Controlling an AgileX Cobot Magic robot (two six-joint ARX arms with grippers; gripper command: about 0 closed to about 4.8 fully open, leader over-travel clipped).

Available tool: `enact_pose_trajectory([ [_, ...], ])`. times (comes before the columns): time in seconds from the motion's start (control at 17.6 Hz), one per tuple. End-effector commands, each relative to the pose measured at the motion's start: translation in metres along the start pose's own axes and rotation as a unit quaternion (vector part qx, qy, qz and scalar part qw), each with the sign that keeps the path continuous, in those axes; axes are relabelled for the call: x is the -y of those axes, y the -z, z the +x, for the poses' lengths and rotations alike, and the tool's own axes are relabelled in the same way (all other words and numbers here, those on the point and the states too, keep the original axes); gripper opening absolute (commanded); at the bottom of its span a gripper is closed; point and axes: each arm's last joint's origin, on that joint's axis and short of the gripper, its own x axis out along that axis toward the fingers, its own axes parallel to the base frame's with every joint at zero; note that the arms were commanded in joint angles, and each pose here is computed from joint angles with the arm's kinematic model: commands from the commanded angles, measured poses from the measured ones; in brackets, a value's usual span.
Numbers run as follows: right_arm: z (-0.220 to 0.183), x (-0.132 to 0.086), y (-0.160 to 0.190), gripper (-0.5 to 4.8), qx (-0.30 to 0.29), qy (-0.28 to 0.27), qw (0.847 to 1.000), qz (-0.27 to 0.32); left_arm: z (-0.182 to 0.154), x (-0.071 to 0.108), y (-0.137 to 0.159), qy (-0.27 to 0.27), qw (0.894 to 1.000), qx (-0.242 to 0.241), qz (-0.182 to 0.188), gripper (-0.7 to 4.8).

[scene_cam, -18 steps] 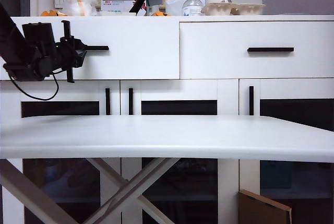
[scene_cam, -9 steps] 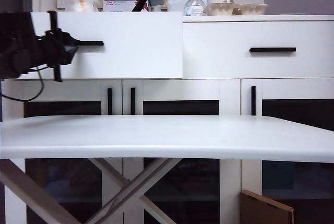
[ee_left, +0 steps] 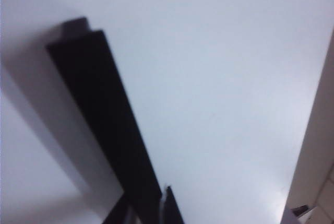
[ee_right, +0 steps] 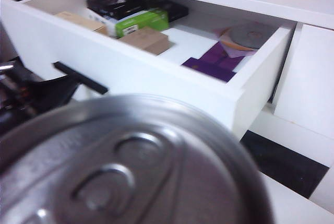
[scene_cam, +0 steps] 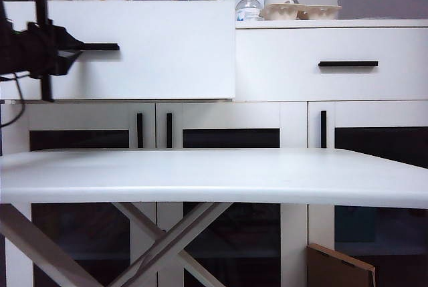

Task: Pick up a can of beer from the white table, open the left drawer, place the beer inside the drawer, and finally close the drawer.

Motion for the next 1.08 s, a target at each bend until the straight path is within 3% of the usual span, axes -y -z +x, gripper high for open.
enact_pose_trajectory([
  [0.06, -0.007, -0.002, -0.011, 0.53, 0.037, -0.002, 0.999, -0.011, -0.022, 0.032, -0.003, 0.045, 0.998, 0.026, 0.041, -0.06],
  [0.51, -0.007, -0.002, -0.011, 0.53, 0.038, -0.002, 0.999, -0.011, -0.096, 0.053, 0.013, 0.018, 0.999, 0.021, 0.035, -0.06],
  [0.85, -0.007, -0.002, -0.011, 0.53, 0.038, -0.002, 0.999, -0.011, -0.113, 0.060, 0.016, 0.031, 0.999, 0.019, 0.035, 0.07],
  [0.91, -0.007, -0.002, -0.011, 0.53, 0.040, -0.002, 0.999, -0.012, -0.113, 0.061, 0.017, 0.033, 0.999, 0.014, 0.036, 1.20],
  [1.02, -0.007, -0.002, -0.013, 0.53, 0.048, -0.002, 0.999, -0.014, -0.113, 0.061, 0.019, 0.042, 0.998, -0.032, 0.038, 4.79],
  [1.08, -0.007, -0.002, -0.014, 0.53, 0.054, -0.002, 0.998, -0.015, -0.113, 0.062, 0.021, 0.049, 0.996, -0.058, 0.040, 4.79],
])
